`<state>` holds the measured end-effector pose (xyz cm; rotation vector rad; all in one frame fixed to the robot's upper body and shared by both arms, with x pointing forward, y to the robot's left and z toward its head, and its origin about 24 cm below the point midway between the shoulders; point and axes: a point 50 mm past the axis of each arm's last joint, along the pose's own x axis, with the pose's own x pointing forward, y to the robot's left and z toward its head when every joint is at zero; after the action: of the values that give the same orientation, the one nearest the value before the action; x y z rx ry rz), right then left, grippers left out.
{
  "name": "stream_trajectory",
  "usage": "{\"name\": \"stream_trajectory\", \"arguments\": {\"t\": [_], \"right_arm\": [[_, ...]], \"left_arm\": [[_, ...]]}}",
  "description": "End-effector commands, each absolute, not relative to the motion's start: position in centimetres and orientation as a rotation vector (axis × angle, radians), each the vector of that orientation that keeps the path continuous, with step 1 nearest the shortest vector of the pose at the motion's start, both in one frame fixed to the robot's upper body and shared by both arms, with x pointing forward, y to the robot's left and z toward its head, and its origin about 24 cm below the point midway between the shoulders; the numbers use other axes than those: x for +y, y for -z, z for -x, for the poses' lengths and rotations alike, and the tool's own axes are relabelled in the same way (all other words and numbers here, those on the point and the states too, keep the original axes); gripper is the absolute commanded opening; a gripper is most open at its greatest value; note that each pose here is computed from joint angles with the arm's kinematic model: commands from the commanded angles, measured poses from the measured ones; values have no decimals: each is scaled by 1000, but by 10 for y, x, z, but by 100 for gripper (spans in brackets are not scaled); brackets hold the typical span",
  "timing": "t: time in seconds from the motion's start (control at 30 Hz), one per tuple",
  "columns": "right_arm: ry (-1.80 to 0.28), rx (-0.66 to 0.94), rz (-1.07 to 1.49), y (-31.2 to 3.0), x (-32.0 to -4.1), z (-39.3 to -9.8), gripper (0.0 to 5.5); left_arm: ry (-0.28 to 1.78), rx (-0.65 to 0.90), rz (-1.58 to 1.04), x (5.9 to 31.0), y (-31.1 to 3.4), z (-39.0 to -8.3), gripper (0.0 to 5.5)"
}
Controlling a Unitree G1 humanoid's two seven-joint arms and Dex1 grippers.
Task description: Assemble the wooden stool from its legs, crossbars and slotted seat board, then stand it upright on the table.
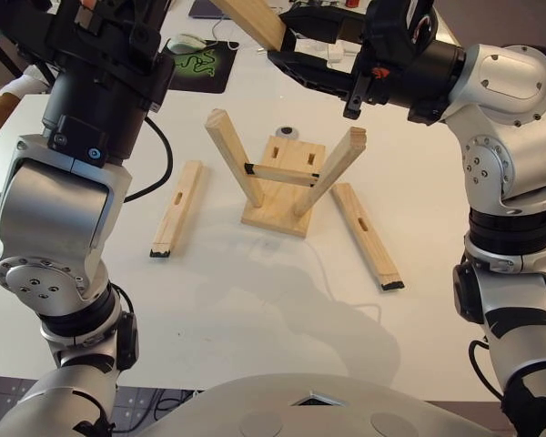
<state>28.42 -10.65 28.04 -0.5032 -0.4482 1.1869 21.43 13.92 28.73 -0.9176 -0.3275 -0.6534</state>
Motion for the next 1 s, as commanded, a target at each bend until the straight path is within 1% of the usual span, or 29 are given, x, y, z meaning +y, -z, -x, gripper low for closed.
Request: {"name": "stream_trajectory", "arguments": {"t": [0.03,0.13,0.43,0.53,0.57,0.7,0.83,1.0], "right_arm": [[-1205,-459,510,-280,-104,-282,136],[-1195,-463,517,-281,-104,-283,134],[-1190,-455,513,-279,-103,-284,134],[-1198,-445,502,-280,-103,-284,134],[-1199,-443,497,-280,-104,-284,170],[-1193,-442,480,-282,-104,-286,219],[-1175,-453,449,-288,-107,-290,223],[-1152,-472,384,-297,-120,-296,223]], "left_arm": [[657,-332,925,138,-290,-214,83],[654,-335,932,138,-290,-214,64],[638,-339,947,141,-289,-214,64],[611,-344,942,145,-289,-216,63],[604,-345,941,146,-289,-217,63],[583,-350,934,149,-288,-218,50],[557,-357,921,153,-286,-220,50],[501,-368,871,165,-285,-222,50]]}}
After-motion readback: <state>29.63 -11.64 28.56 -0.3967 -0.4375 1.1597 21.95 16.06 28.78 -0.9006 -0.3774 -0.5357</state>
